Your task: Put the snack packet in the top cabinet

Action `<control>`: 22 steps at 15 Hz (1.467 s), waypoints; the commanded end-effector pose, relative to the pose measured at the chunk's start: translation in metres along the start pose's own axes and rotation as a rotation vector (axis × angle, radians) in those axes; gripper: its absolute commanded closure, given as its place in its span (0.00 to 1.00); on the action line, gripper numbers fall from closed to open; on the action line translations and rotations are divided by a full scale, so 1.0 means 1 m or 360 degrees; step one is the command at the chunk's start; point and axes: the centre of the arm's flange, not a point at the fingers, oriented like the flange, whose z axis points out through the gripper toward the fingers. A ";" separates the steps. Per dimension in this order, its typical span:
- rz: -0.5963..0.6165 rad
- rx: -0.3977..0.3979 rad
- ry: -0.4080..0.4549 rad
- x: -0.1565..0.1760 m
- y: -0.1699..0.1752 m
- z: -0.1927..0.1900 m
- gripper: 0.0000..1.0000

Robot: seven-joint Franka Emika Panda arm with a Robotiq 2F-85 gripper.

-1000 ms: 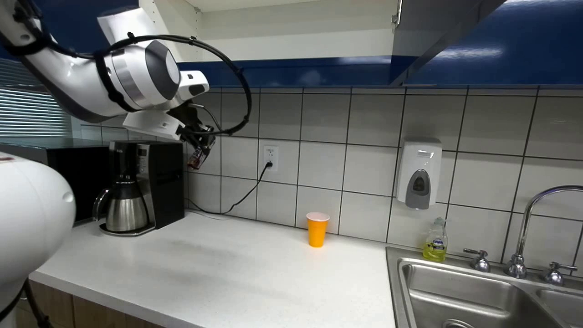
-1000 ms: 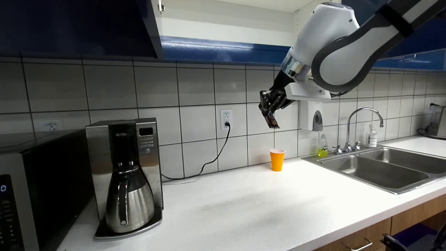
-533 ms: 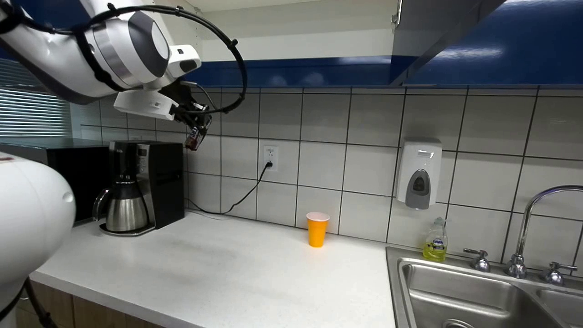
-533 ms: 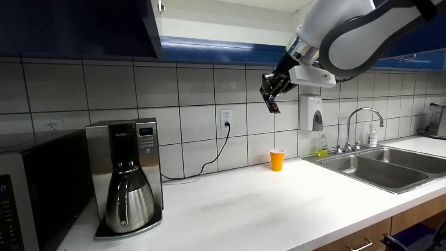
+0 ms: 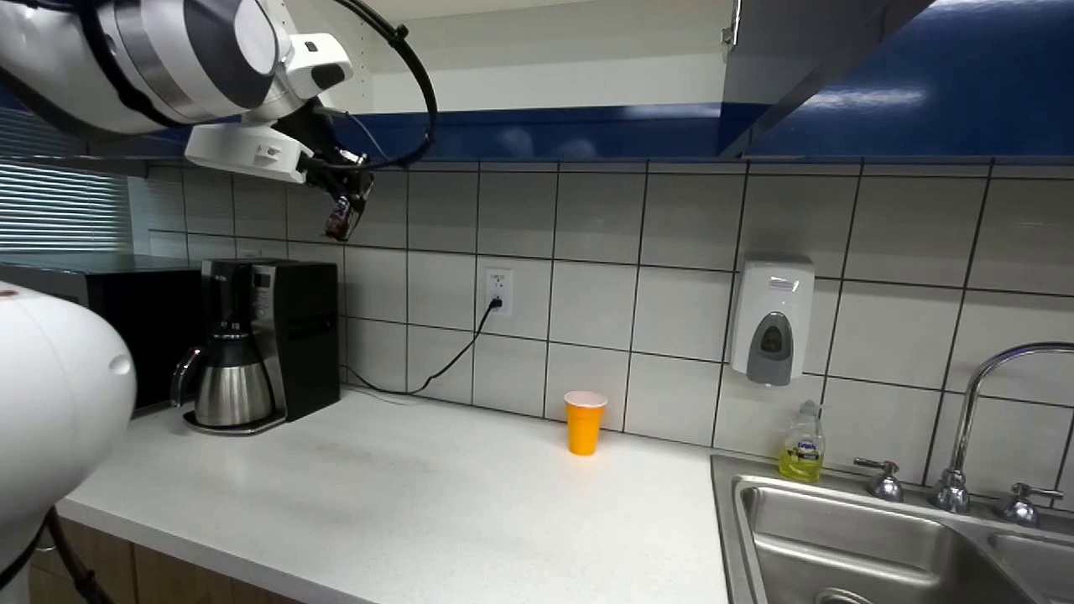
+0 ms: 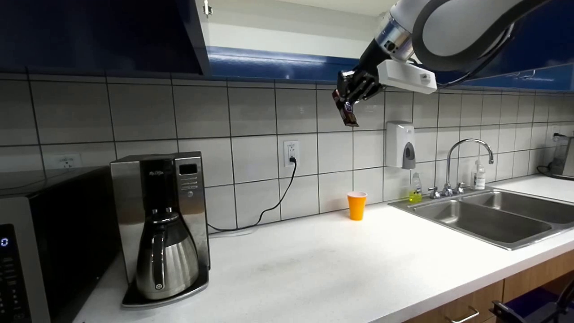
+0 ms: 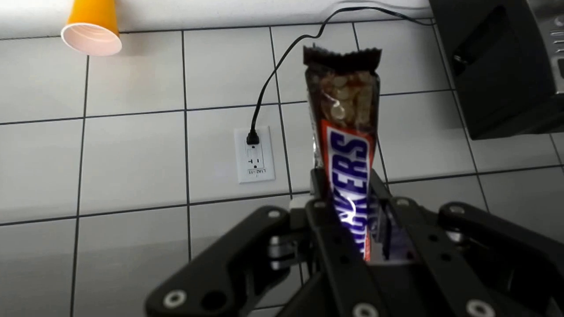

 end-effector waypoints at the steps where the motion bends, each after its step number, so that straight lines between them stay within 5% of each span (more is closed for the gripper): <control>1: -0.0007 -0.0017 0.0041 0.005 0.002 -0.036 0.94; 16: -0.0009 0.0010 0.0277 0.067 0.002 -0.073 0.94; 22: 0.0075 0.0020 0.0228 0.114 0.002 -0.089 0.94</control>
